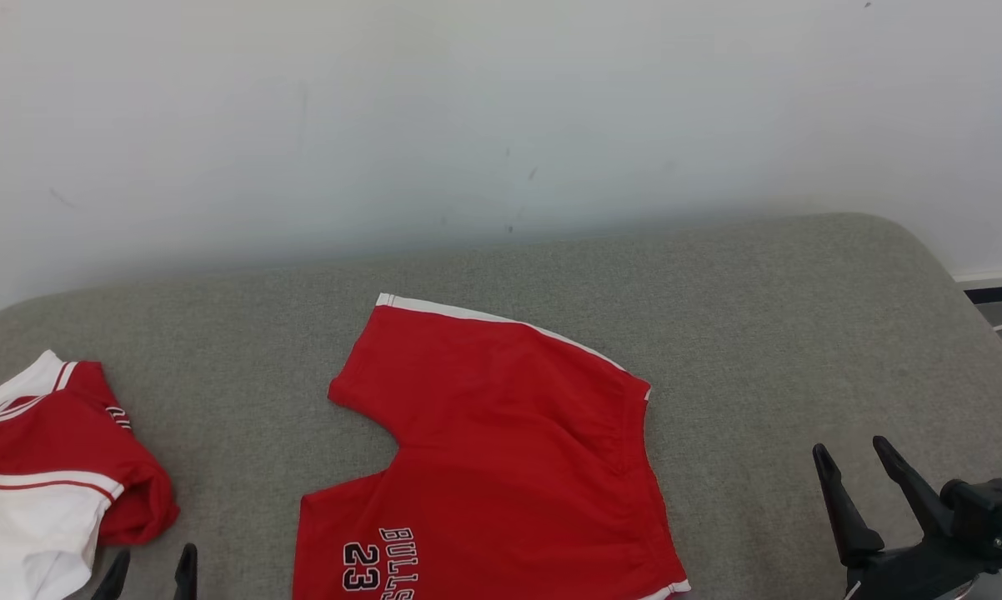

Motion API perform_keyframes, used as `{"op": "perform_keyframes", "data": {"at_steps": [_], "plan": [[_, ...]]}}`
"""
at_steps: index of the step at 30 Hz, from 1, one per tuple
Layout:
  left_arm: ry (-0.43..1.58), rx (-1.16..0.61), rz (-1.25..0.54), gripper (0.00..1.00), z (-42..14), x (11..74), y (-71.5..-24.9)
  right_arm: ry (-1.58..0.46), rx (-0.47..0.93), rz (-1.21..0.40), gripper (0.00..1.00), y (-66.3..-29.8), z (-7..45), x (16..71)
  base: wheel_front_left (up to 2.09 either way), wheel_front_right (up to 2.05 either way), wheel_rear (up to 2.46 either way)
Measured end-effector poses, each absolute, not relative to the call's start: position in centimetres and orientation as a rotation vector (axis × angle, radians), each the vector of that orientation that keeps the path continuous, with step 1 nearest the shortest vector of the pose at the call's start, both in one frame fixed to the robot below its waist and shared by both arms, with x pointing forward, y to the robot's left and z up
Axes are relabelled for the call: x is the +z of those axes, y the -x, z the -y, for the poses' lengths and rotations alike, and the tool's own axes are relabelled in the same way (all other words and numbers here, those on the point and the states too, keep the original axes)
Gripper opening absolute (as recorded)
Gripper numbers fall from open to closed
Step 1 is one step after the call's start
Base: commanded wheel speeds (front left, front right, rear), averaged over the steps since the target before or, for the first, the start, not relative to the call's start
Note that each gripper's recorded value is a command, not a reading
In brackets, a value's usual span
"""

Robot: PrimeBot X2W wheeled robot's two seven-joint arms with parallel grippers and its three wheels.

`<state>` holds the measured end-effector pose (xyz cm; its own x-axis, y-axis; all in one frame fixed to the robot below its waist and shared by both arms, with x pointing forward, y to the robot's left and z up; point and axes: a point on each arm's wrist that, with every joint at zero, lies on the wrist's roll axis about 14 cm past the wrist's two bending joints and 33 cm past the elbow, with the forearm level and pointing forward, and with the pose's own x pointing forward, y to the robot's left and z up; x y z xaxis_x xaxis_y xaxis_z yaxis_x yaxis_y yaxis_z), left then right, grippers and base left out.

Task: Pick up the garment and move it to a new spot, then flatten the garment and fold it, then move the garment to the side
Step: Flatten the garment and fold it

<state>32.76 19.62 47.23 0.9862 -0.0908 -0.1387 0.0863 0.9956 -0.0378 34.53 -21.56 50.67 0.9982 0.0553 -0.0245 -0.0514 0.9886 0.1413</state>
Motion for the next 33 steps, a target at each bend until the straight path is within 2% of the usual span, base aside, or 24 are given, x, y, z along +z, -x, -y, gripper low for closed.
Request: {"op": "perform_keyframes", "data": {"at_steps": [15,33], "plan": [[0.105,-0.046,-0.121,1.00,-19.5,48.2,-33.0,-0.139,0.028,-0.034,1.00,-34.2,22.0,50.7,0.00,0.00,0.00],[-0.042,-0.105,-0.183,1.00,-18.9,47.7,-32.4,-0.129,0.045,-0.091,1.00,-34.2,21.3,49.8,0.00,0.00,0.00]]}}
